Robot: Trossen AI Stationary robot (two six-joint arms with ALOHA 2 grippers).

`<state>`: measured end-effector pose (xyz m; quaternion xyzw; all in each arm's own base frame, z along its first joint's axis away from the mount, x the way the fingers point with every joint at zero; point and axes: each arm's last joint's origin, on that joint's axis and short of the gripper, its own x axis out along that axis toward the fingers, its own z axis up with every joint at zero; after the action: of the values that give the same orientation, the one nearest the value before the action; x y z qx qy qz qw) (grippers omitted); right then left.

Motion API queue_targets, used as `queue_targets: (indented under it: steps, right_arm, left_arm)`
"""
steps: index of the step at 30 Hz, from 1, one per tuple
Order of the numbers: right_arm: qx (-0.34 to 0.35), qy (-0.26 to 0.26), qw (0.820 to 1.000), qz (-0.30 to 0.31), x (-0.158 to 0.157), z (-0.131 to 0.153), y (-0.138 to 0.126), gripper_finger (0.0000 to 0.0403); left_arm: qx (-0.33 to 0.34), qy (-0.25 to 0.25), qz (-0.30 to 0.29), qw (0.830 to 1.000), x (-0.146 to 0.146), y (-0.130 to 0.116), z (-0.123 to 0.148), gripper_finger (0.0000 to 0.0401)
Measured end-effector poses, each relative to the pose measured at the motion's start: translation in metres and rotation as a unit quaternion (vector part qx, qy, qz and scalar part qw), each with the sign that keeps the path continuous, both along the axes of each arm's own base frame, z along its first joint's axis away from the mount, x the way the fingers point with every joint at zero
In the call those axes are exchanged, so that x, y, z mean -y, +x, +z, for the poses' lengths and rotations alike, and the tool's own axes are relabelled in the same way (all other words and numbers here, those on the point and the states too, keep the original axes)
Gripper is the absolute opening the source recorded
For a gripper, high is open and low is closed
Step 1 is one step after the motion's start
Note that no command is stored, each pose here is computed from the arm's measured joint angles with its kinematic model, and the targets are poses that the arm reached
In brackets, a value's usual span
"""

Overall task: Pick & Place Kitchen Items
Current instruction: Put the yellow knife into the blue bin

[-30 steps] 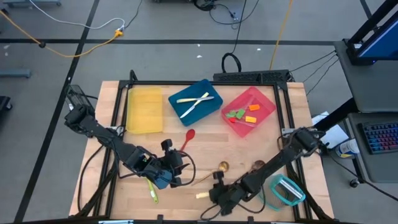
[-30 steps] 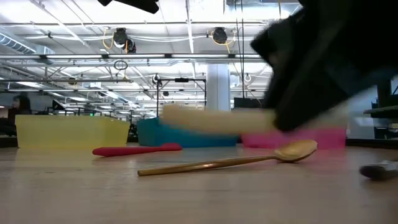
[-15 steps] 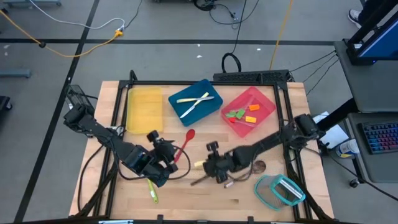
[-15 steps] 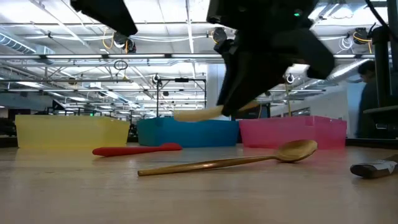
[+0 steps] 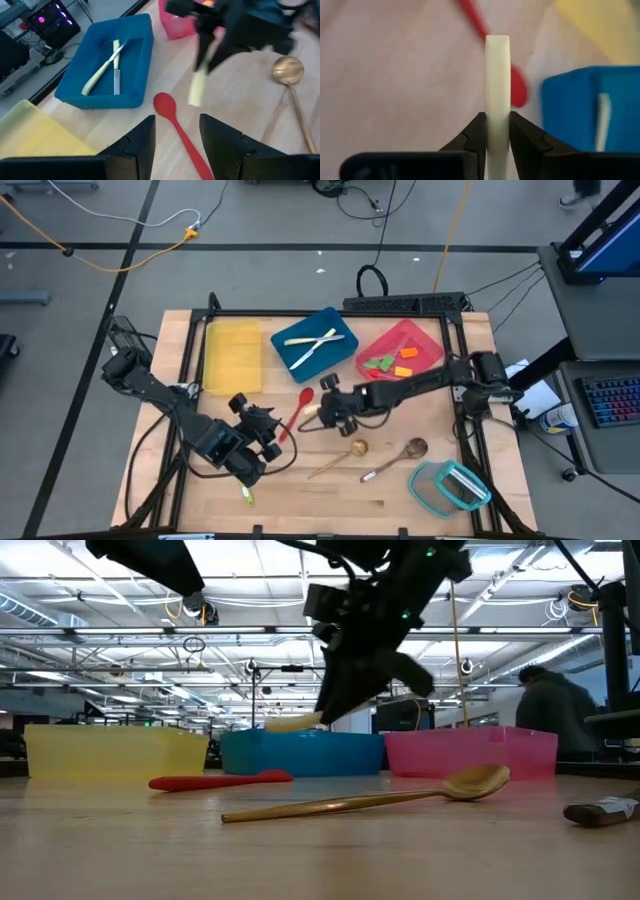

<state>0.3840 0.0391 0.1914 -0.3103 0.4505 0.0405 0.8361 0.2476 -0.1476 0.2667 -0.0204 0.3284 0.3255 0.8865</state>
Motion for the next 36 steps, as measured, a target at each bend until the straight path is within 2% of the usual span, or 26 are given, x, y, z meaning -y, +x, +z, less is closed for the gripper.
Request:
queue_targets:
  steps: [4,10,14,17,20,28,32,36]
  right_arm:
    - [0.058,-0.007,0.998,-0.019,0.025,0.008,0.011,0.0057]
    - [0.086,-0.042,0.995,-0.036,0.069,0.013,0.016,0.0058]
    - [0.136,-0.066,0.988,-0.031,0.097,0.022,0.020,0.0058]
    - [0.179,-0.034,0.983,0.006,0.118,0.029,0.022,0.0058]
    - [0.227,0.025,0.973,0.023,0.139,0.035,0.021,0.0059]
    - [0.280,0.144,0.949,-0.008,0.194,0.040,0.004,0.0059]
    - [0.277,0.186,0.943,-0.014,0.210,0.029,0.001,0.0059]
    - [0.286,0.191,0.939,-0.003,0.222,0.014,0.005,0.0059]
  left_arm:
    - [0.002,-0.004,0.002,1.000,0.000,0.000,0.000,0.0159]
    - [0.003,-0.004,0.003,1.000,0.000,0.000,0.000,0.0159]
    - [0.005,-0.001,0.006,1.000,-0.001,0.000,0.000,0.0159]
    - [0.006,0.002,0.011,1.000,-0.003,0.002,0.000,0.0159]
    - [0.000,0.010,0.009,1.000,-0.006,0.003,0.000,0.0159]
    - [-0.026,0.034,0.009,0.999,-0.019,0.010,0.000,0.0159]
    - [-0.042,0.048,0.011,0.998,-0.028,0.015,0.000,0.0159]
    - [-0.056,0.059,0.017,0.997,-0.038,0.019,0.000,0.0159]
